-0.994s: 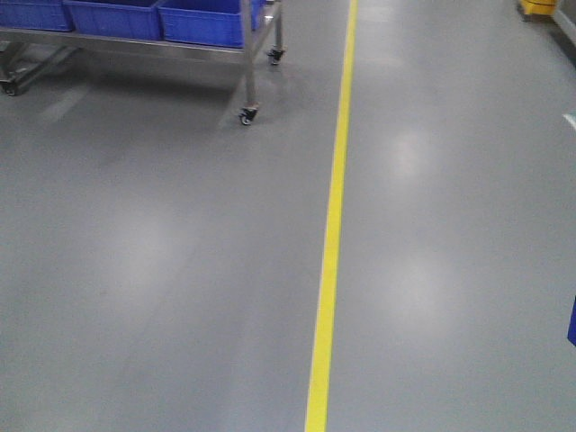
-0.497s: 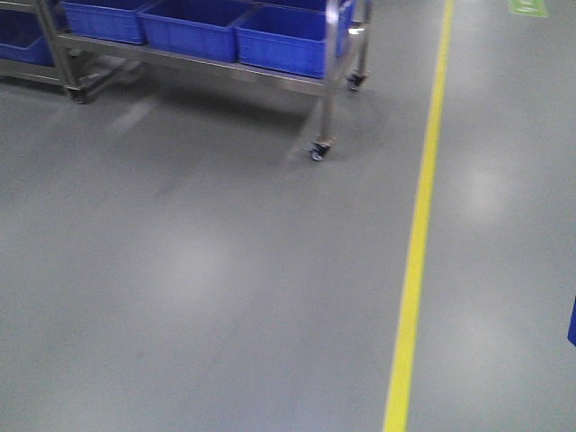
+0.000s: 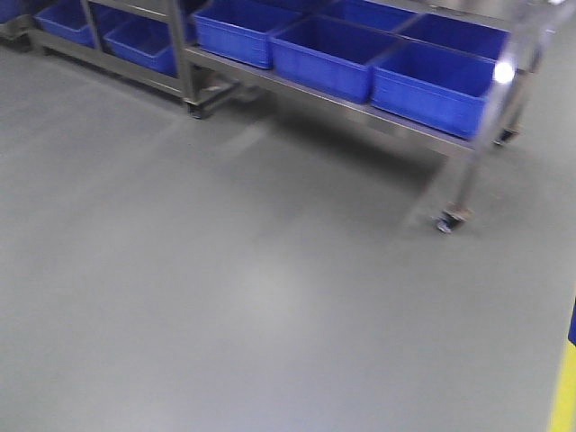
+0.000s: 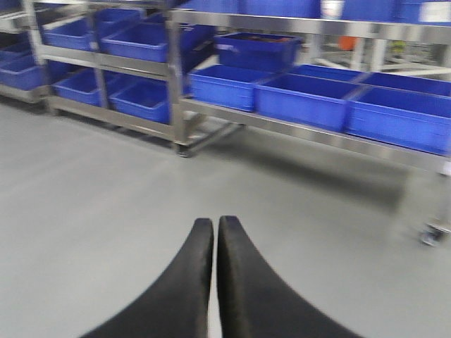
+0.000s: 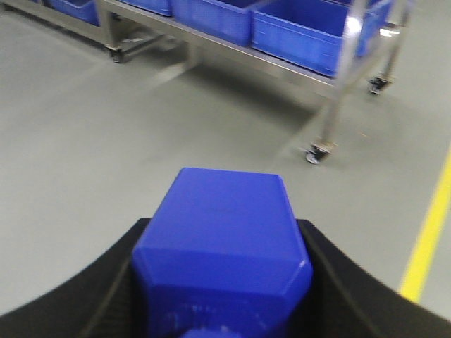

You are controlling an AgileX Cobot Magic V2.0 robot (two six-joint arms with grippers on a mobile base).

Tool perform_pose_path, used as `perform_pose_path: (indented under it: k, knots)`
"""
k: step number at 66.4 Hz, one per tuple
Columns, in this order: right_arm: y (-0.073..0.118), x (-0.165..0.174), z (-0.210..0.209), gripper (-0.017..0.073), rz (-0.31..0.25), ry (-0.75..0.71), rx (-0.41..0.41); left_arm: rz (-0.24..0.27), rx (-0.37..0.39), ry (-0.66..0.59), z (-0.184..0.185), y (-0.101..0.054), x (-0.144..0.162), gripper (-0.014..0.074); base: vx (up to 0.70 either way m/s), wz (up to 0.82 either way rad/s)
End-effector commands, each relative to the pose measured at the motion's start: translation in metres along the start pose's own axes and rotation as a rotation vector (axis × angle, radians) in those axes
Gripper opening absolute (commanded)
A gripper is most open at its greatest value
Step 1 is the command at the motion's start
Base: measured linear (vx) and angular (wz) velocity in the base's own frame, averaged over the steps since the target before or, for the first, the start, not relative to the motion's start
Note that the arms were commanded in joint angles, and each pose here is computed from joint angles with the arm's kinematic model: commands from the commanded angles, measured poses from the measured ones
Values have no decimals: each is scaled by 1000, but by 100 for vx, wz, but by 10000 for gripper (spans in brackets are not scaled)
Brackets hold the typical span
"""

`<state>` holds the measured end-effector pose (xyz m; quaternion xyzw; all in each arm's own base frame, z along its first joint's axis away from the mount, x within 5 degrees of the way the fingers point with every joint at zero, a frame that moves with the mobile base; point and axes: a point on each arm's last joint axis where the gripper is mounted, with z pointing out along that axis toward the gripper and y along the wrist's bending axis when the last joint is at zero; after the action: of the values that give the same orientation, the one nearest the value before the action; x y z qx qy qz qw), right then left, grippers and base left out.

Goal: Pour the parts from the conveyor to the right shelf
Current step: 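Drive between the shelf racks and turn toward the shelf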

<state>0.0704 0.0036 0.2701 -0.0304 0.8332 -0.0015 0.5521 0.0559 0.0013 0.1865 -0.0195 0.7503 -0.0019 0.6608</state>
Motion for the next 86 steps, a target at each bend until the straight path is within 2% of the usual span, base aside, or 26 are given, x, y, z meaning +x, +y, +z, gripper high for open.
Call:
perform_pose_path:
  k: [1,86]
  knots:
    - [-2,-15,-3,-5,1,-91,24,-16,10,-104,-3,-1,-14,-6,71,57]
    - [-2,-15,-3,-5,2,-91,23,-16,10,-103,-3,-1,-13,-6,77,47]
